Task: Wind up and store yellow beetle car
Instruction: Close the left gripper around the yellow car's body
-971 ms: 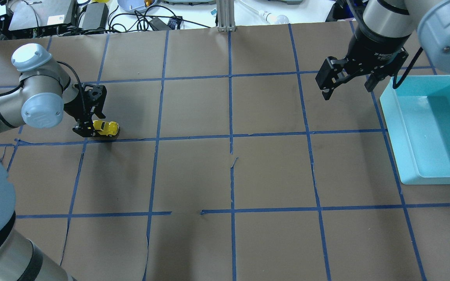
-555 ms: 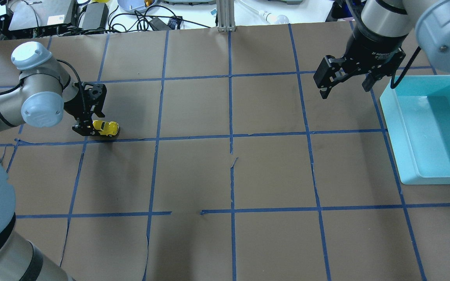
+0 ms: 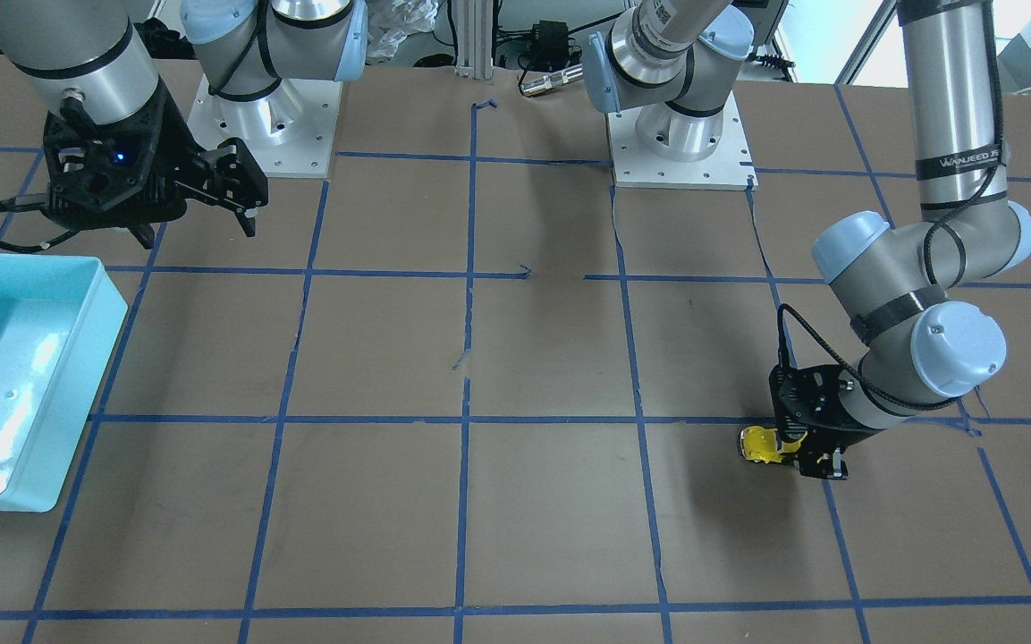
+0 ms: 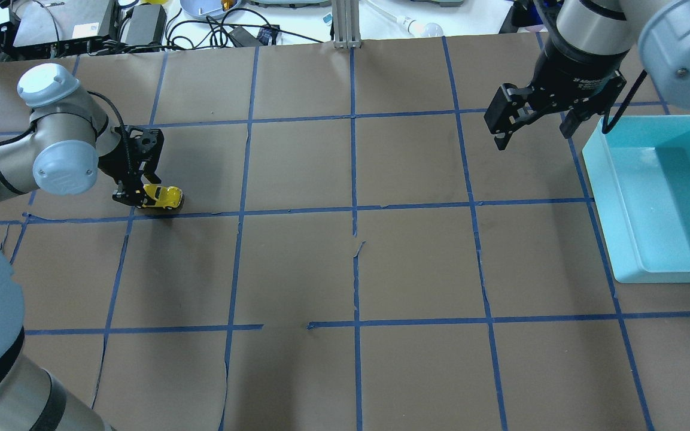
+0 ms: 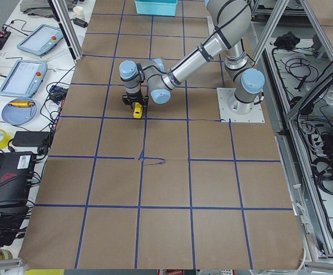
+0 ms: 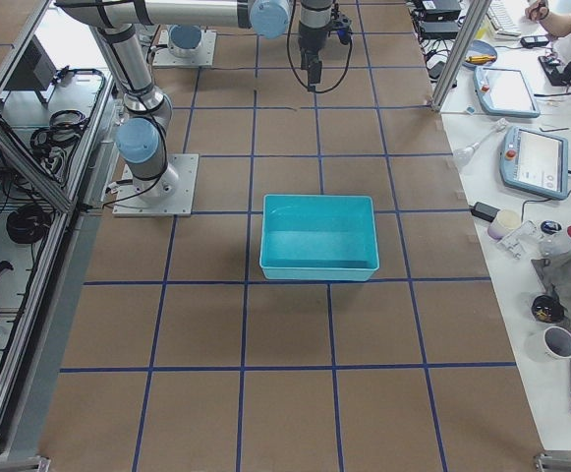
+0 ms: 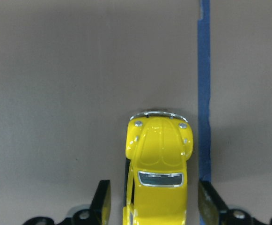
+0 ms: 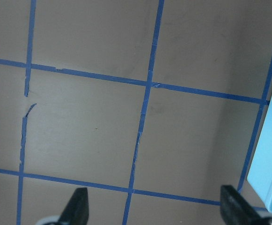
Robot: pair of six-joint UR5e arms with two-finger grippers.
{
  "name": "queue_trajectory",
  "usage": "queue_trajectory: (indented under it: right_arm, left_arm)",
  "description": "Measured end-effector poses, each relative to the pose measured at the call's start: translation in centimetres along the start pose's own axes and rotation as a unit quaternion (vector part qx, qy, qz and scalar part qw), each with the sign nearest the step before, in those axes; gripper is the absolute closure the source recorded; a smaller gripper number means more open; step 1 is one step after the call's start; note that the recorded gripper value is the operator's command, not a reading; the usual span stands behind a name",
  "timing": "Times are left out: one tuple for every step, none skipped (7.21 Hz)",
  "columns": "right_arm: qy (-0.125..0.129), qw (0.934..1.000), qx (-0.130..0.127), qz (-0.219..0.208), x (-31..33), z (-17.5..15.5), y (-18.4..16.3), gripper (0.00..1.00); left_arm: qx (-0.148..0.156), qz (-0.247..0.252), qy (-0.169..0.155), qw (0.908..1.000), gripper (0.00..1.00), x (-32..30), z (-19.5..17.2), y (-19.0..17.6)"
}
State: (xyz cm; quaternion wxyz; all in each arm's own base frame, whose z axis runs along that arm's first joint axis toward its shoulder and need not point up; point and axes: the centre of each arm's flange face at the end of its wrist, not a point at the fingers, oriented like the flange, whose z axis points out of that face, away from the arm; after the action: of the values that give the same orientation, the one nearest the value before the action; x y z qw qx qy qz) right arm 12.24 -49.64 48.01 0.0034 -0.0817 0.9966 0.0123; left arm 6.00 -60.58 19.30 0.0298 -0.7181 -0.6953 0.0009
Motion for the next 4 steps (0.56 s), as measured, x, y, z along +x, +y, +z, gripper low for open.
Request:
queue_trajectory:
  right_arm:
    - [0.001,1.0000,-0.001,0.001,0.06,-0.05,0.09,0.00]
    - [0.001,1.0000,-0.001,0.001,0.11,-0.20,0.18,0.00]
    - [0.001,1.0000,-0.001,0.002,0.15,-0.26,0.23,0.00]
    - [0.001,1.0000,0.001,0.002,0.18,-0.24,0.21,0.00]
  left_arm:
    - [0.000,0.000,0.000,1.0000,0.91,-0.02,0.01,0.04]
    - [0.000,-0.001,0.000,1.0000,0.91,-0.02,0.06,0.04]
    - [0.000,-0.002,0.001,1.0000,0.91,-0.03,0.10,0.04]
    - [0.000,-0.002,0.001,1.0000,0.91,-0.04,0.12,0.04]
